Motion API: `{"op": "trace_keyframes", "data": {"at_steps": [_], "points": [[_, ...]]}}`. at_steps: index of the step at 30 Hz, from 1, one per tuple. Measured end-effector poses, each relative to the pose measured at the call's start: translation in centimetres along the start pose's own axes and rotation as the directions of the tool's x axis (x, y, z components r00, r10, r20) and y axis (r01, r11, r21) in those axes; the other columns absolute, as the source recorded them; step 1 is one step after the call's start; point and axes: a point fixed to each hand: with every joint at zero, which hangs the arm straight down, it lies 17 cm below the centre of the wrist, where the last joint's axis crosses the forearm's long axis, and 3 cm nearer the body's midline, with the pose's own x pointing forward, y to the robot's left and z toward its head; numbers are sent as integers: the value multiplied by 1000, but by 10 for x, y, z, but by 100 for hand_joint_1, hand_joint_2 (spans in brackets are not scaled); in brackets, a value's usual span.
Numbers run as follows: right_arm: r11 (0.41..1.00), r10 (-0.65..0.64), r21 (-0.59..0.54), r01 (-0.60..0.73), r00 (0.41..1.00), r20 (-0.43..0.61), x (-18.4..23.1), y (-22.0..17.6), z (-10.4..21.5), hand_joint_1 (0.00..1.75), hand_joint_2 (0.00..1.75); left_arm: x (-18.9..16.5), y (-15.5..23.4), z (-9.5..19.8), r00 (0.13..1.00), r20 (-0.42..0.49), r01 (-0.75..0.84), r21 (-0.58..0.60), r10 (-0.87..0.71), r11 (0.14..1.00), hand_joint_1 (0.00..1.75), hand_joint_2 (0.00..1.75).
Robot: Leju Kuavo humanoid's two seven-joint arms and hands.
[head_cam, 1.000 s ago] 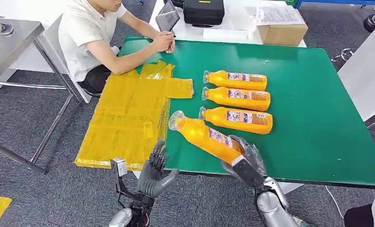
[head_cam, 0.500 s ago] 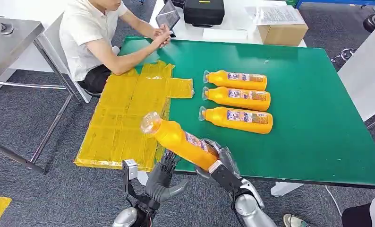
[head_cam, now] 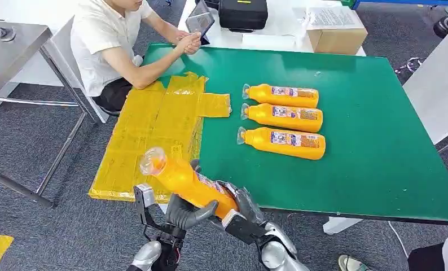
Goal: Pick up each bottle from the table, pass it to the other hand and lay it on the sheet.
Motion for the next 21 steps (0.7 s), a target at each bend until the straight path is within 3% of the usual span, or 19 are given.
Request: {"op": "trace_keyframes", "data": {"at_steps": [2,3,4,5,6,7,8,12,21], "points": [[1000,-11,3,11,1000,1,0,3,-2,168,175,2,-4,-1,1000,6,-22,-4,22,1000,0,175],[1000,-17,4,17,1000,1,0,4,-3,155,175,2,-7,-1,999,2,-52,-14,52,999,175,175],[1000,-19,7,19,1000,1,0,5,-3,150,175,3,-9,-1,997,-1,-71,-21,71,997,175,175],[1000,-23,8,23,1000,1,0,6,-4,91,175,3,-11,0,995,-9,-100,-31,99,995,175,175],[1000,-26,8,26,1000,1,-1,6,-4,42,175,4,-15,0,989,-19,-144,-49,144,988,175,175],[1000,-29,11,29,1000,1,-1,7,-4,42,175,7,-19,0,981,-26,-192,-66,191,979,175,175],[999,-30,15,30,1000,1,-2,9,-4,17,175,10,-22,0,975,-28,-224,-82,222,971,175,175],[999,-27,32,27,1000,-10,-8,15,-1,0,175,24,-29,-1,959,-10,-284,-123,285,951,175,175],[999,16,29,-15,999,-34,-19,29,12,0,175,44,-45,-4,937,7,-342,-181,349,922,175,175]]}}
